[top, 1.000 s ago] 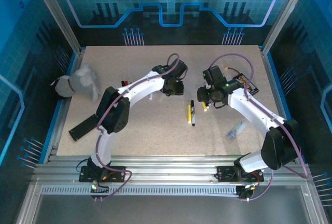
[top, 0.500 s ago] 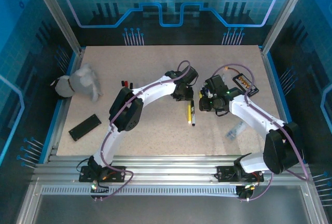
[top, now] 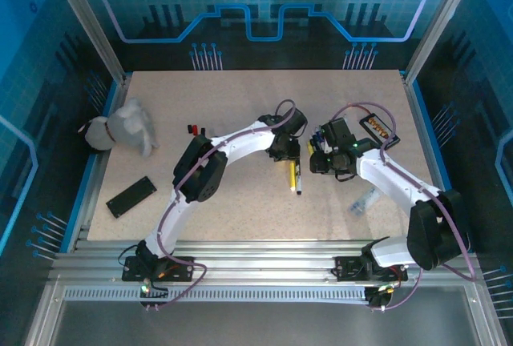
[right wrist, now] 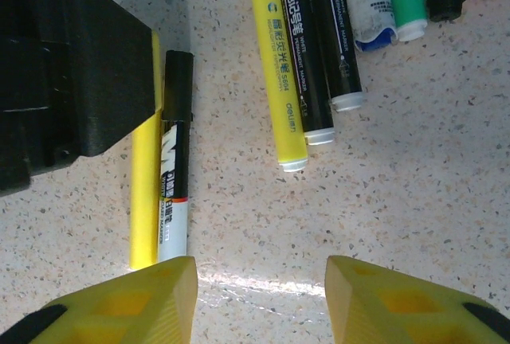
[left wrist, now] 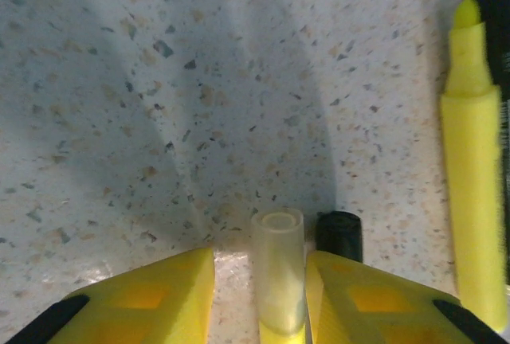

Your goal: Open the pen caps

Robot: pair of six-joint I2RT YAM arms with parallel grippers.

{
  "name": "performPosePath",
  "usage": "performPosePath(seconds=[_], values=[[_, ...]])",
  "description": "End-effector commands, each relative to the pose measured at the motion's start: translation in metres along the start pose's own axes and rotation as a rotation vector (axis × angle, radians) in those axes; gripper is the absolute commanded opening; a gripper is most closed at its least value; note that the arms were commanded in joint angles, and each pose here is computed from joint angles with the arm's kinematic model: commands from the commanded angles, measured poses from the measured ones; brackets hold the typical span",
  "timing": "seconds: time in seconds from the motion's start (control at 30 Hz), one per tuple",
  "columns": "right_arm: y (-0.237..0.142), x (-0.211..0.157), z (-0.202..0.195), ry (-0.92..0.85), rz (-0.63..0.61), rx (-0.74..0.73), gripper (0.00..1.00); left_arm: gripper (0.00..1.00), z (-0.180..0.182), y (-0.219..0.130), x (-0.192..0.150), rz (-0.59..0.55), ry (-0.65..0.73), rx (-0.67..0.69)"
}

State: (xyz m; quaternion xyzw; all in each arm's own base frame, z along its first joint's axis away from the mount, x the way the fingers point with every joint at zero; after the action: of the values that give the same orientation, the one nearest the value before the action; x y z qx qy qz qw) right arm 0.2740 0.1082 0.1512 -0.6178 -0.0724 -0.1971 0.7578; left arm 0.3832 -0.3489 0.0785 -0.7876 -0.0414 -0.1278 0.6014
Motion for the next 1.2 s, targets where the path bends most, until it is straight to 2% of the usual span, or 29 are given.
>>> performPosePath(seconds=[0.0,0.37,0.7,0.9,1.17], values=[[-0.001,0.002,-0.002,0.012,-0.008,0.019,0.47,0.36,-0.006,0.006,-0.003,0.02,0.023,0.034],[0.003,0.004,0.003,0.012,0.01,0.049,0.46,0.31,-0.001,0.02,-0.007,0.054,0.067,0.134],[0.01,-0.002,0.016,0.044,0.053,0.17,0.45,0.17,0.007,0.018,-0.006,0.062,0.089,0.16],[0.02,-0.013,0.034,0.079,0.101,0.292,0.46,0.01,0.025,-0.005,0.012,0.023,0.049,0.145],[0.038,-0.021,0.06,0.063,0.152,0.334,0.46,0.0,0.038,-0.043,0.027,-0.026,-0.007,0.061]])
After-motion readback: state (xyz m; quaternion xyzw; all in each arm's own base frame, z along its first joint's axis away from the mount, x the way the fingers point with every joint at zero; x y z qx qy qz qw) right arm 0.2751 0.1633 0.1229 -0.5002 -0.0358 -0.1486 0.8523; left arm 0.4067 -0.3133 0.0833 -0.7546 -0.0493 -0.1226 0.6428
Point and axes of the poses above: each hand's point on the last joint's axis, 136 mm out from that joint toward the fingers, its own y axis out along the fingers, its own z axis along the line the jaws close on, x = y × z, the point moved 6 cm from there along -y, back along the fingers, and after that the axes turned 9 degrees about y, right-handed, at the moved point
